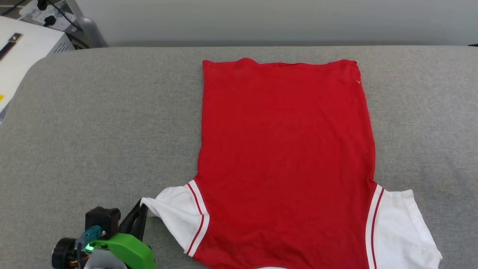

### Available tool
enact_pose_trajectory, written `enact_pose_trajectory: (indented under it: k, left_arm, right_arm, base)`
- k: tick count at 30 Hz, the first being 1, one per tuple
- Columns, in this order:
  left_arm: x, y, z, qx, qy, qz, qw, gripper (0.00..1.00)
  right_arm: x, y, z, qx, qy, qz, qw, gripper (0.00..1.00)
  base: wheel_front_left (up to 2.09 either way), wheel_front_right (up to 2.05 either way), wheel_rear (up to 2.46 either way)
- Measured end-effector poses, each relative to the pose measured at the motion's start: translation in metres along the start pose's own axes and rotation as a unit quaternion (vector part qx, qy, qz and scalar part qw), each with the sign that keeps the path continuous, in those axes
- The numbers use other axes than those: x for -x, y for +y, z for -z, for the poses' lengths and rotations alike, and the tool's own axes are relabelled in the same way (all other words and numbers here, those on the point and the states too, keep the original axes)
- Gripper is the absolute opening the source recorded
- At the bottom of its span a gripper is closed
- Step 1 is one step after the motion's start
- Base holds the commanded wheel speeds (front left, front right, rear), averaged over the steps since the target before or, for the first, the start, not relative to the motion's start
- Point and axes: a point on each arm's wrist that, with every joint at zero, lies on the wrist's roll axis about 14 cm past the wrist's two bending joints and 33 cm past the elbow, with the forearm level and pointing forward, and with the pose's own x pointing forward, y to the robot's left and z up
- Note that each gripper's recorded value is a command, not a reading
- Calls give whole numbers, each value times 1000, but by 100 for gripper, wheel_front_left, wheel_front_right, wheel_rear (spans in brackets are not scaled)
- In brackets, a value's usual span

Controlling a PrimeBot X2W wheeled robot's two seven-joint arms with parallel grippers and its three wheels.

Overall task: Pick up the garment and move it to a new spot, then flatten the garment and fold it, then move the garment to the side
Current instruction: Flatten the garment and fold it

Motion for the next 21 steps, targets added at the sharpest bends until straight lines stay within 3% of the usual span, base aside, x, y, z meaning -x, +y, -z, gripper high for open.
enact_pose_trajectory:
  k: [5, 9, 14, 21]
  left_arm:
    - [-18, -2, -16, -15, -23, 9, 1000, 0]
    - [-35, -2, -22, -21, -34, 12, 999, 0]
    - [-52, -2, -18, -21, -35, 11, 999, 0]
    - [-70, 6, -6, -16, -26, -1, 1000, 0]
  right_arm:
    - [-49, 13, -41, 5, 31, -23, 999, 100]
    - [-93, 28, -42, 14, 122, -43, 992, 100]
    - [-141, 40, -16, 18, 252, -49, 966, 100]
    - [-198, 59, 42, 15, 367, -43, 929, 100]
  base:
    - [0, 0, 0]
    - [0, 0, 0]
    - [0, 0, 0]
    - [0, 0, 0]
